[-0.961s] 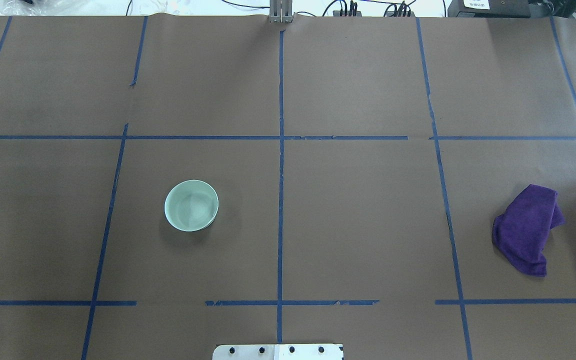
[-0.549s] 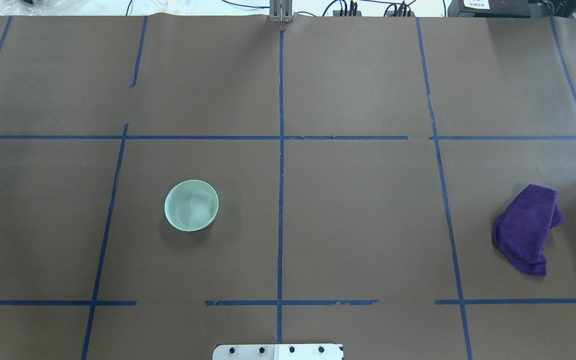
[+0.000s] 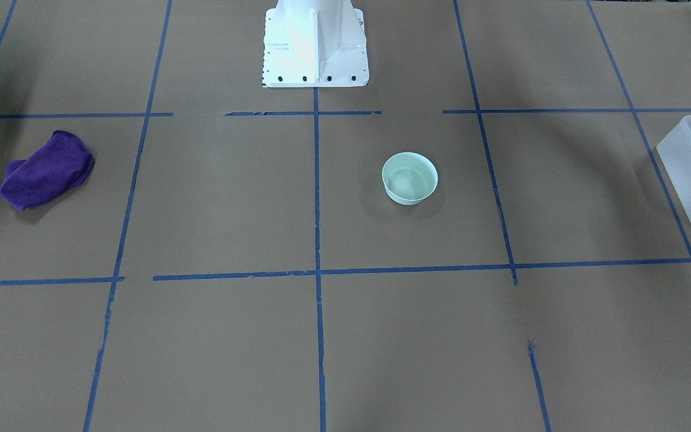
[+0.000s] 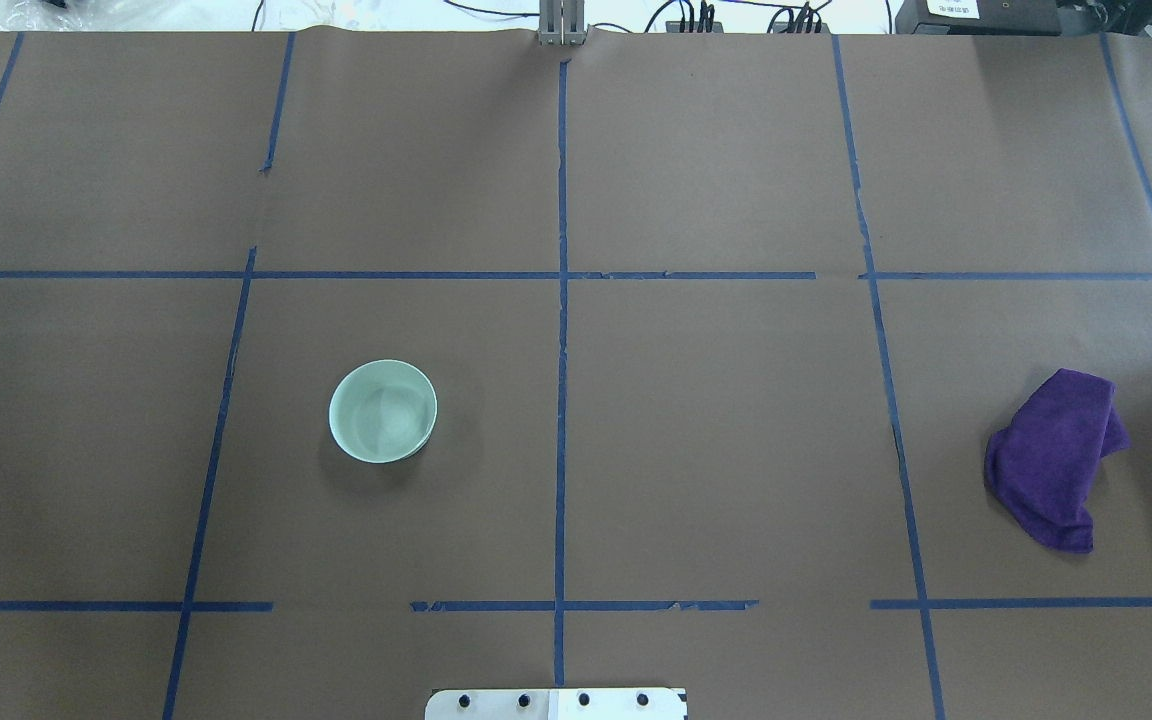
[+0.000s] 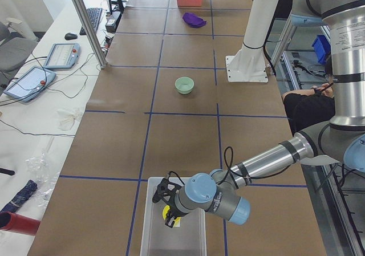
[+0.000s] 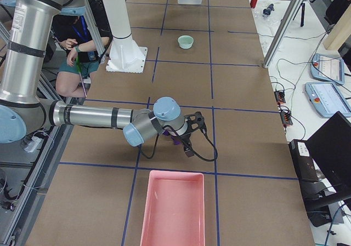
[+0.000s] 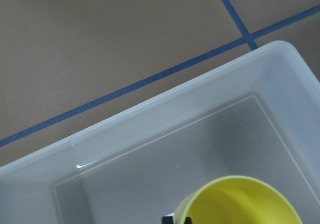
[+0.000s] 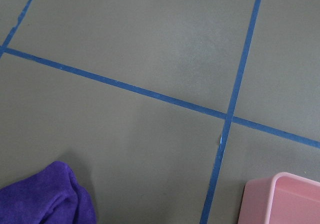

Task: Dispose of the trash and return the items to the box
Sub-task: 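Reach the left gripper to the pale green bowl and grasp its rim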

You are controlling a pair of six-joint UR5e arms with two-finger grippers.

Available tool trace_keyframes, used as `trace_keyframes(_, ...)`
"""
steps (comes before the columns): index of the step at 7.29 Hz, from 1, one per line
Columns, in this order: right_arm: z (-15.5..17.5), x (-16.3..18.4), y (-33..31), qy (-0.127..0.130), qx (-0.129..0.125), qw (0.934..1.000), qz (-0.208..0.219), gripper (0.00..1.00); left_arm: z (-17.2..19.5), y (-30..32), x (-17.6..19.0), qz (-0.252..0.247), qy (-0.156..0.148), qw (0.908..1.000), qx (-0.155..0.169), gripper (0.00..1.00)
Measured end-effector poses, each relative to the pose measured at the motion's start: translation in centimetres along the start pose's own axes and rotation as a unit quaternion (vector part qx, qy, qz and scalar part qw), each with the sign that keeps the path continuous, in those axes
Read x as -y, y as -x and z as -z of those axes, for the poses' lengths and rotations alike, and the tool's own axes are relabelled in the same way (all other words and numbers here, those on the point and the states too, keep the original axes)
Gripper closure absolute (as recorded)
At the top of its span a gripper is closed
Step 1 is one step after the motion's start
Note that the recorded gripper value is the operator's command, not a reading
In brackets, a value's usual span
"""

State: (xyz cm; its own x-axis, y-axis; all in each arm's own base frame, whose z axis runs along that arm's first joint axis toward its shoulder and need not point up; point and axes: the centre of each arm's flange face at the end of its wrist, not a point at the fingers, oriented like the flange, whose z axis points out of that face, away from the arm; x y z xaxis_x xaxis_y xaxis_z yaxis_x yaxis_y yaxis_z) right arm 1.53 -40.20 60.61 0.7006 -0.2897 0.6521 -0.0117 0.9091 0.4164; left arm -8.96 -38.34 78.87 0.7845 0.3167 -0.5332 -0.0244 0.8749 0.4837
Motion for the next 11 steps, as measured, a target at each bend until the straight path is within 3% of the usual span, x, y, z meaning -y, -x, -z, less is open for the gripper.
trace_keyframes(2, 0.0, 0.0, 0.0, 0.0, -0.001, 1.0, 0.0, 0.0, 1.4, -1.1, 2.5, 0.0, -0.022, 0.9998, 0.003, 0.0)
trace_keyframes(5, 0.0, 0.0, -0.1, 0.001, -0.001, 1.0, -0.001, 0.0, 6.6, -8.3, 12.3, 0.033, -0.047, 0.9982, -0.018, 0.0)
trace_keyframes(7, -0.2, -0.1, -0.2, 0.002, -0.001, 1.0, -0.004, 0.0, 5.9, -19.1, 19.6, 0.061, -0.039, 0.9951, -0.067, 0.0)
trace_keyframes(9, -0.2, 0.0, -0.1, 0.001, -0.001, 0.9999, -0.011, 0.0, 3.2, -32.6, 24.0, 0.116, -0.02, 0.9863, -0.116, 0.01)
trace_keyframes(11, -0.2, 0.0, -0.1, 0.001, -0.001, 0.9999, -0.013, 0.0, -0.6, -48.8, 26.9, 0.202, 0.026, 0.971, -0.125, 0.19)
